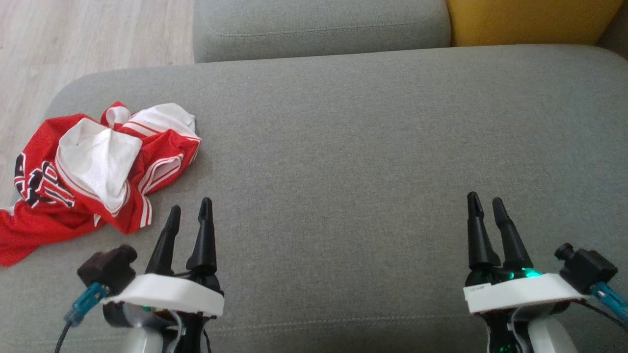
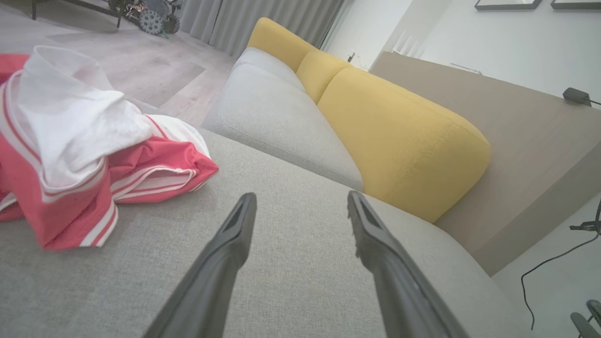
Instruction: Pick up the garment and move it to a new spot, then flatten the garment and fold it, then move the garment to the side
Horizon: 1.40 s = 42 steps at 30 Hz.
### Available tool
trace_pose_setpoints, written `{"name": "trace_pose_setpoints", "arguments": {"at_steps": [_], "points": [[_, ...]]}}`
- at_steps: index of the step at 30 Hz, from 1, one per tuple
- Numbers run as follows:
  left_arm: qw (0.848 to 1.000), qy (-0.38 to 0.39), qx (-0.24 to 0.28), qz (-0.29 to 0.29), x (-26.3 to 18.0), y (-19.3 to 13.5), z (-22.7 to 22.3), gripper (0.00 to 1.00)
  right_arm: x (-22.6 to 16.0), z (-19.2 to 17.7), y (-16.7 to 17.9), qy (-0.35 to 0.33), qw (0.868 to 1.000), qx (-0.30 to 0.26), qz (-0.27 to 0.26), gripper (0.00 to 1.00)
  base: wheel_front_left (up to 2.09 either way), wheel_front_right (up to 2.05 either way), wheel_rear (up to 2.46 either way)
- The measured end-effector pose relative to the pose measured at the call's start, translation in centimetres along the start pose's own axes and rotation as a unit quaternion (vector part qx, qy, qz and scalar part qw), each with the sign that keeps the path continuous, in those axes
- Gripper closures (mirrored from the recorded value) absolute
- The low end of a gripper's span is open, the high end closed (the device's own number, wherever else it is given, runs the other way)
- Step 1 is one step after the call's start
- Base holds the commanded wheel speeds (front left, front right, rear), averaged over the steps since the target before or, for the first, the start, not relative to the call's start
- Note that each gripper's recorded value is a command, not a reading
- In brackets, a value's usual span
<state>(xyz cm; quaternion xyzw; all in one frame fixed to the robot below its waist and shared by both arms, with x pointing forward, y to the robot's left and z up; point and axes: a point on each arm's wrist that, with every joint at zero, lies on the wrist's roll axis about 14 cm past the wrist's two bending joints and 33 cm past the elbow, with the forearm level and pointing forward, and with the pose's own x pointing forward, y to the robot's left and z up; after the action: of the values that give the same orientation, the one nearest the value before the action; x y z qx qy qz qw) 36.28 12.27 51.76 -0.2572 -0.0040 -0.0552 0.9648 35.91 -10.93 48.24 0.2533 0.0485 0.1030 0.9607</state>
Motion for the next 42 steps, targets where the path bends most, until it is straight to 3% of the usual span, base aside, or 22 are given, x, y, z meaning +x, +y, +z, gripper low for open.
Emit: {"name": "trace_pose_setpoints", "arguments": {"at_steps": [18,42], "points": [[0.993,-0.039,0.101,-0.04,0.2,-2.4,1.3,0.0,0.6,0.4,2.7,-0.017,0.993,-0.103,0.051,0.0,0.0,0.0,0.0],[0.968,-0.089,0.215,-0.095,0.0,-5.6,2.4,0.0,0.4,0.4,5.4,-0.04,0.972,-0.207,0.105,0.0,0.0,0.0,0.0]]}}
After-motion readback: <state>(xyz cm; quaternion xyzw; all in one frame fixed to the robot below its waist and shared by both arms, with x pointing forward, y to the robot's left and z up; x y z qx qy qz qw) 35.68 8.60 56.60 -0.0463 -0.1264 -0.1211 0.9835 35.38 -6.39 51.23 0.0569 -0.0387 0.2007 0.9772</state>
